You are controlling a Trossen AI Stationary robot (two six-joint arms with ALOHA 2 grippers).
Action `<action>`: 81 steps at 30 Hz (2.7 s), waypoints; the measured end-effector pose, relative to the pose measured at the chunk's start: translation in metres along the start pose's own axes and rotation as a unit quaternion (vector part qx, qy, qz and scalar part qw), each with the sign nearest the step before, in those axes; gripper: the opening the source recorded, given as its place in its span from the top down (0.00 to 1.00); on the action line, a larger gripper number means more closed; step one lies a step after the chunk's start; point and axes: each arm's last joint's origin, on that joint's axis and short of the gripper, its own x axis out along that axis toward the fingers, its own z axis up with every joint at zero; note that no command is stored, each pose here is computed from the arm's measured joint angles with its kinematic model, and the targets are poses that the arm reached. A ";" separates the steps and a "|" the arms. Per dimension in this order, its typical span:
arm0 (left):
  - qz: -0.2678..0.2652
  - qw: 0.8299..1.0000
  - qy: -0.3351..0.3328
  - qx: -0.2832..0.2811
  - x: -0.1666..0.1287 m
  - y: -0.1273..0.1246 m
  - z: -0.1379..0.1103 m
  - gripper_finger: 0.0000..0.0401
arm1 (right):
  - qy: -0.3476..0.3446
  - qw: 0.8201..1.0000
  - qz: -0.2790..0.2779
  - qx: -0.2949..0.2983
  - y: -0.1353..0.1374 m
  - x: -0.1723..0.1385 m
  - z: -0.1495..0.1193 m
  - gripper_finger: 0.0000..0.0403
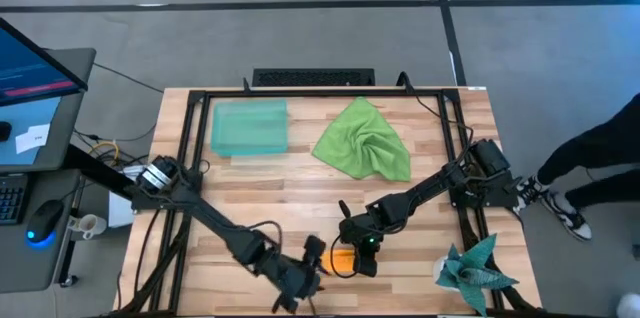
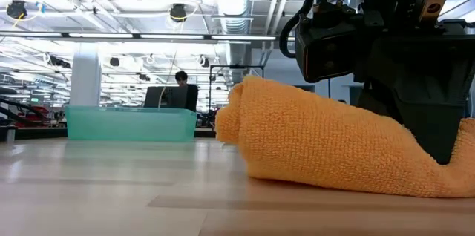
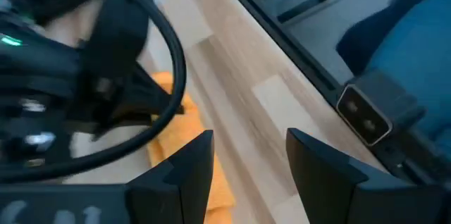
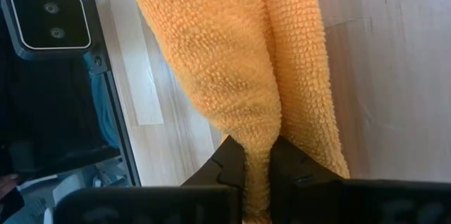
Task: Roll microfiber towels into tight, uniform cylinder then place into a basket
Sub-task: Roll the yellow towel
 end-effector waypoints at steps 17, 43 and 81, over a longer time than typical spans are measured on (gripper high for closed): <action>-0.070 0.995 0.032 -0.055 0.032 0.040 -0.022 0.57 | 0.002 1.000 -0.003 0.006 -0.008 0.002 -0.004 0.88; 0.007 0.997 0.071 -0.007 0.025 0.019 -0.024 0.98 | 0.002 1.000 0.014 0.000 -0.013 -0.001 0.000 0.88; 0.011 0.996 0.076 -0.045 -0.011 0.029 -0.007 0.71 | 0.003 1.000 0.021 -0.002 -0.013 -0.001 0.001 0.88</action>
